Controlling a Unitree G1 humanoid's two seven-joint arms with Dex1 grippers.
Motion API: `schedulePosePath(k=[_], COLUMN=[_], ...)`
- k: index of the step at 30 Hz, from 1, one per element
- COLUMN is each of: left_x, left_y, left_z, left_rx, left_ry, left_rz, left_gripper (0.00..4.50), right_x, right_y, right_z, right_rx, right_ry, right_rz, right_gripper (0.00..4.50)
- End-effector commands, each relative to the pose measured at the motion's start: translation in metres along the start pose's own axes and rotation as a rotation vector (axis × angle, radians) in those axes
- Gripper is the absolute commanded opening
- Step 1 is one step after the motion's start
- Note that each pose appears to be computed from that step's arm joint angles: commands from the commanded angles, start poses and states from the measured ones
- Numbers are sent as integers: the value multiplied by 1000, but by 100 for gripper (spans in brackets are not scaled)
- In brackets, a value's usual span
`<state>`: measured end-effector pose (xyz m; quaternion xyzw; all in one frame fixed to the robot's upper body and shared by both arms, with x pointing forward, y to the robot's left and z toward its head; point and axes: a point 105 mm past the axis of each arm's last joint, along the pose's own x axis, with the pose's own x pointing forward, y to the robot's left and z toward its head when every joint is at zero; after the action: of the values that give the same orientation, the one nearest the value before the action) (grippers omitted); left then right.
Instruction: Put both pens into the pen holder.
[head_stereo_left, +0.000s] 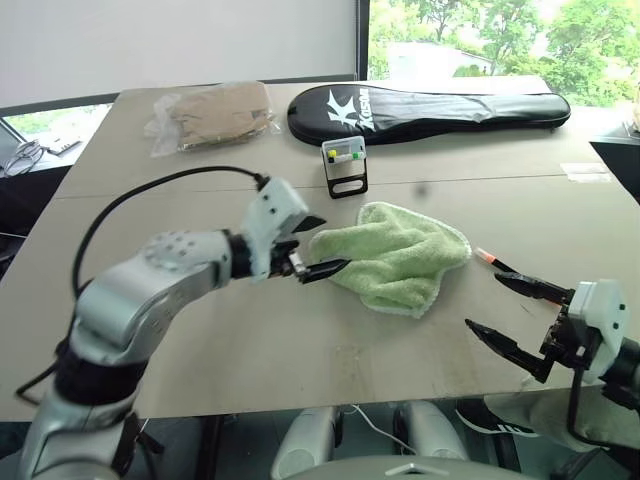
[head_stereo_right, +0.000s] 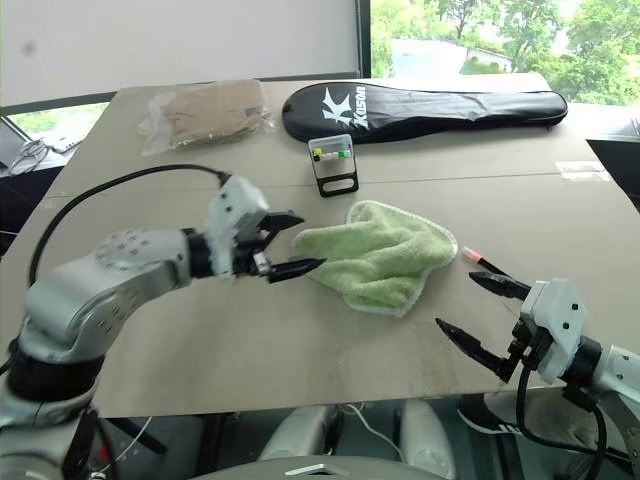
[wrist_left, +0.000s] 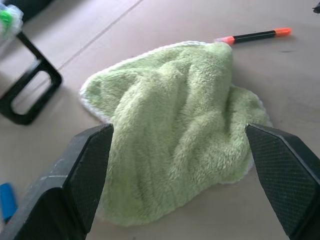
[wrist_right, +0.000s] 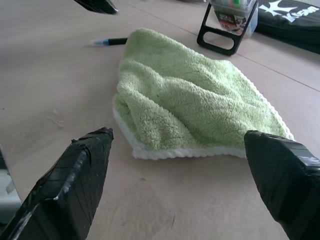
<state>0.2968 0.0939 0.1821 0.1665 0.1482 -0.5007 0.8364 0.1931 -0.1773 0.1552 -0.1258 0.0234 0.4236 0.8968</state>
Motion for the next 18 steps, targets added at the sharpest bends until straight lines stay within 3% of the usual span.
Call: schedulePosePath(k=[1,5,9,13,16,18], left_x=[33,72,87,86,79,60], left_y=[3,7,4,2,-2,-2], left_z=[-19,-55,-76,-68,-40,-11], left_rx=[50,155,209,166,159,120], left_ry=[158,321,388,307,112,-61], left_rz=[-77,-108,-154,-180,-200,-199], left_gripper=[438,438,310,130,2,1], right_x=[0,4,6,5,7,8], right_y=[7,8,10,12,13,9], right_z=[10,8,10,8,6,8], right_rx=[-42,-44,-44,-45,-43,-47], right_ry=[-37,-42,-57,-45,-45,-61], right_rz=[-4,-23,-52,-75,-79,-96], right_gripper=[450,450,450,450,450,450])
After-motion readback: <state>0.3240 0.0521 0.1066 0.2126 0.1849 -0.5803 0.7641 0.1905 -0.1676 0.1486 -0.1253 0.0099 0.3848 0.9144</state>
